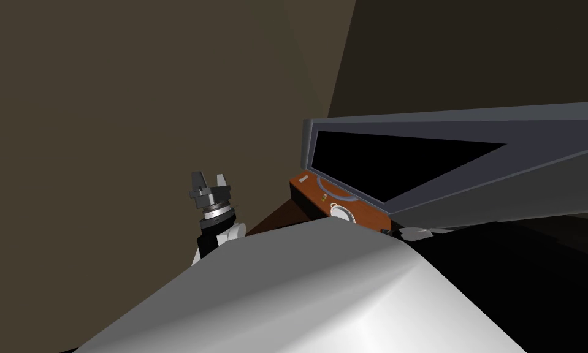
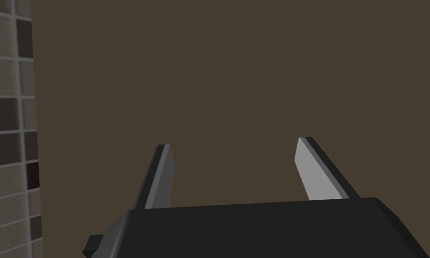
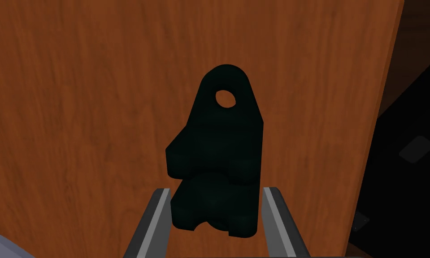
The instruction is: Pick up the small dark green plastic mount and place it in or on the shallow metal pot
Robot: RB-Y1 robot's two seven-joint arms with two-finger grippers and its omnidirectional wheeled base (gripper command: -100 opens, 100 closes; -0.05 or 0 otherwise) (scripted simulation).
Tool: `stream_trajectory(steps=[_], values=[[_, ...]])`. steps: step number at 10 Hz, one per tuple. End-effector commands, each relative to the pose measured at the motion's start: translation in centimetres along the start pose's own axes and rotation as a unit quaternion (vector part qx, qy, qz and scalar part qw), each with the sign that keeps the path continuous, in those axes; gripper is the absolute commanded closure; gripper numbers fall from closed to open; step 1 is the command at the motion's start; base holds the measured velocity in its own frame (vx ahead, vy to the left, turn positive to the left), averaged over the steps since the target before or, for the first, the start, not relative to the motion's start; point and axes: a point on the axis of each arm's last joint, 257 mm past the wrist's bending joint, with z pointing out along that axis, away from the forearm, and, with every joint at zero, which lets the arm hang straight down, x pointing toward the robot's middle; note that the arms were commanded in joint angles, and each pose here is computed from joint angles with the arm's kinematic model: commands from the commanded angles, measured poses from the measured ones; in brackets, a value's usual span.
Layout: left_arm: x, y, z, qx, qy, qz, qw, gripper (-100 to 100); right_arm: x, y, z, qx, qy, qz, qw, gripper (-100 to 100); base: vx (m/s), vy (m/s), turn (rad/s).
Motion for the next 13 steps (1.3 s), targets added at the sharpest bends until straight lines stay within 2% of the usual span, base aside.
stream_trajectory(steps=[1, 4, 7, 11, 13], values=[[0.0, 0.0, 0.0, 0.000, 0.000, 0.000, 1.0000, 0, 0.7, -1.3, -1.0, 0.003, 0.003, -0.008, 1.0000, 100, -0.095, 0.092, 0.033], [0.0, 0.0, 0.0, 0.000, 0.000, 0.000, 1.0000, 0, 2.0, -3.6, -3.1, 0.006, 0.009, -0.025, 0.9996, 100, -0.108, 0.111, 0.023], [0.0, 0.0, 0.0, 0.000, 0.000, 0.000, 1.0000, 0, 2.6, -4.6, -4.1, 0.006, 0.013, -0.033, 0.9994, 100, -0.059, 0.086, 0.010], [0.0, 0.0, 0.0, 0.000, 0.000, 0.000, 1.0000, 0, 3.9, -6.6, -6.1, 0.010, 0.022, -0.044, 0.9988, 100, -0.005, 0.072, 0.020], [0.0, 0.0, 0.0, 0.000, 0.000, 0.000, 1.0000, 0, 3.9, -7.6, -6.7, 0.016, 0.023, -0.040, 0.9988, 100, 0.143, 0.084, -0.001]])
